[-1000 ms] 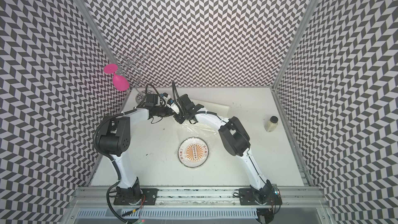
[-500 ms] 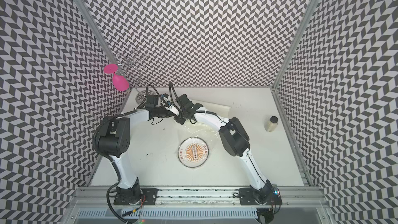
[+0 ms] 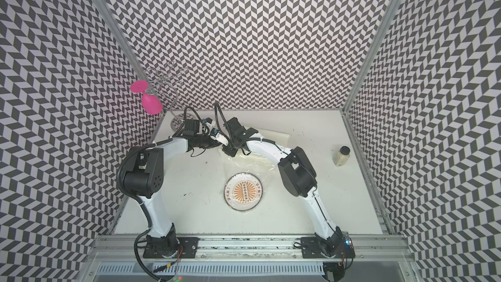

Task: Wrap the plate with plastic wrap
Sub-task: Tear off the plastic wrap from the plastic wrap cutting box.

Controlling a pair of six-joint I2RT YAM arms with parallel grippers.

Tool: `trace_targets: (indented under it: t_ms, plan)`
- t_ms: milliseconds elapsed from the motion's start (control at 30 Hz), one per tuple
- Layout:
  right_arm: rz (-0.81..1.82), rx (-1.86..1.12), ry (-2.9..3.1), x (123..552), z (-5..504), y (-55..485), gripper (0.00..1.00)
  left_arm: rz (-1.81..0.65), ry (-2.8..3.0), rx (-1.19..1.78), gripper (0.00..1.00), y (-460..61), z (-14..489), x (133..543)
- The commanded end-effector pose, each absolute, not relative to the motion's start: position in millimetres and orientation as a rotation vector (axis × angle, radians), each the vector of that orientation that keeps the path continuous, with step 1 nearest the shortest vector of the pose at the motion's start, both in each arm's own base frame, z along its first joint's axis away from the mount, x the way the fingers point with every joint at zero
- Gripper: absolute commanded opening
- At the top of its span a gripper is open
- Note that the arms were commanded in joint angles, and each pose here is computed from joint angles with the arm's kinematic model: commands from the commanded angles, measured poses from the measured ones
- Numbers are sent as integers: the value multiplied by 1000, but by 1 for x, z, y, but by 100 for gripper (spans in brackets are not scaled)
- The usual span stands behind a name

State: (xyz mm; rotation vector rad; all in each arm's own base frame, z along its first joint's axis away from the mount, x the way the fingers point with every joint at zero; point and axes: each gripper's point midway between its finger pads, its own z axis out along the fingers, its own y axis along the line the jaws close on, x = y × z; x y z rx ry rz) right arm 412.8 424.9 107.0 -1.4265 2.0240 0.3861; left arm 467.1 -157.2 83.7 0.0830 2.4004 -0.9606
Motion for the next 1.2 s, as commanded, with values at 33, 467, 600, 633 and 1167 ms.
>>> trace_targets:
  t_ms: [33, 467, 600, 633, 1167]
  plan:
    - [300, -1448, 2095, 408, 111, 385, 0, -745, 2690, -86, 0, -118, -1, 432]
    - [246, -1461, 2095, 402, 114, 334, 0, -732, 2697, -101, 0, -116, -3, 432]
    - [222, -1482, 2065, 397, 117, 317, 0, -732, 2696, -101, 0, -116, -3, 432]
    - [206, -1482, 2063, 397, 118, 312, 0, -733, 2695, -102, 0, -116, -2, 432]
    - [206, -1469, 2090, 399, 117, 300, 0, -741, 2685, -90, 0, -122, 2, 432]
